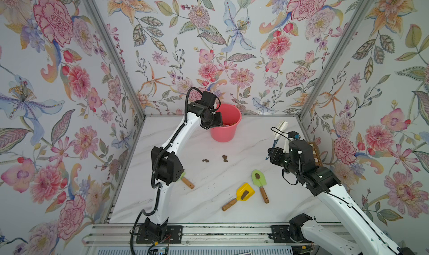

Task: Brush the soil off the hand trowel and place it into the bucket
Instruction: Place the hand trowel in the bucket, then move the hand trowel to the center of the board.

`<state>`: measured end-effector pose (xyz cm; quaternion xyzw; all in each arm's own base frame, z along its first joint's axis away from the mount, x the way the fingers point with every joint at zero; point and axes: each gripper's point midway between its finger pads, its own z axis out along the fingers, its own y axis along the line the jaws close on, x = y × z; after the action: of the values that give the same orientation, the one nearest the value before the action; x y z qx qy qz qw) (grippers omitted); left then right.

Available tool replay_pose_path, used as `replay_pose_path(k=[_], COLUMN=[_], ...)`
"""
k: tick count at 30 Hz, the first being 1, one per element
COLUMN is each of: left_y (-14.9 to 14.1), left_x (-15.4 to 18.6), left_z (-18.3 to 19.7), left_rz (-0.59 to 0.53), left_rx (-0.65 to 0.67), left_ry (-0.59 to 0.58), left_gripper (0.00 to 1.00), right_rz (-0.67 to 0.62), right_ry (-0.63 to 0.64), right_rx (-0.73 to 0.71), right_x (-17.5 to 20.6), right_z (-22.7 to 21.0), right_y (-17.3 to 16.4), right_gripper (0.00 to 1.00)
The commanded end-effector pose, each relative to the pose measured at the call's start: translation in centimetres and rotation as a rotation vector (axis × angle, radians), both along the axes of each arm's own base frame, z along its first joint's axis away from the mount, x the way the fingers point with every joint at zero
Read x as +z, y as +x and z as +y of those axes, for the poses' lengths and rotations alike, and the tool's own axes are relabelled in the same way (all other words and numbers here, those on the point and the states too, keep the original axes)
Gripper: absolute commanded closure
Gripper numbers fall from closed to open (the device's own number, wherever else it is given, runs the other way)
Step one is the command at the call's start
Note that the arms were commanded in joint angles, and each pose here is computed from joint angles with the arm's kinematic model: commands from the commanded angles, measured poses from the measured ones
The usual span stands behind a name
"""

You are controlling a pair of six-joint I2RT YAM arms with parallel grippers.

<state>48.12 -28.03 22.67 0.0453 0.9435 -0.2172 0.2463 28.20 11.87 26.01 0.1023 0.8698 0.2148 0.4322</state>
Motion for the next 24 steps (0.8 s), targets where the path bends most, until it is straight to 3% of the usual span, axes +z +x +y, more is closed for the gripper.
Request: replay_pose_path(k=[1,8,13,16,18,24], left_y=[0.1,-3.1,-6.7,-8.9,-10.5,-15.9], left_x=[4.8,13.0,15.5,15.2,14.3,10.0], left_z=[-0.3,-2.3,-2.8,-2.6,-2.7,-2.7], left_rz=[-0.163,-0.501,-0.68,-0.698,-0.684,-0.629], left_rx=[-0.024,-0.15,-0.191,-0.219,-0.246,-0.313], left_ry=[0.015,0.073,0.106,0.109,0.12,0.201], left_gripper=[0.48,0.34,0.24,0.21,0.13,0.13], right_rz=[0.017,0.025,0.031,0.037,0.039,0.059], right_ry=[-0.014,-0.014,-0.014,-0.014,-0.011,0.007], right_rx=[-0.003,0.012,0.022,0.028,0.031,0.031], right_x=[-0.7,-0.7,-0.8,-0.7,-0.7,-0.9], right_z=[-0.2,0.1,0.3,0.5,0.6,0.6], right_y=[0.1,0.4,0.7,0.9,1.0,0.9], right_gripper=[0.99,0.99,0.99,0.99,0.99,0.98])
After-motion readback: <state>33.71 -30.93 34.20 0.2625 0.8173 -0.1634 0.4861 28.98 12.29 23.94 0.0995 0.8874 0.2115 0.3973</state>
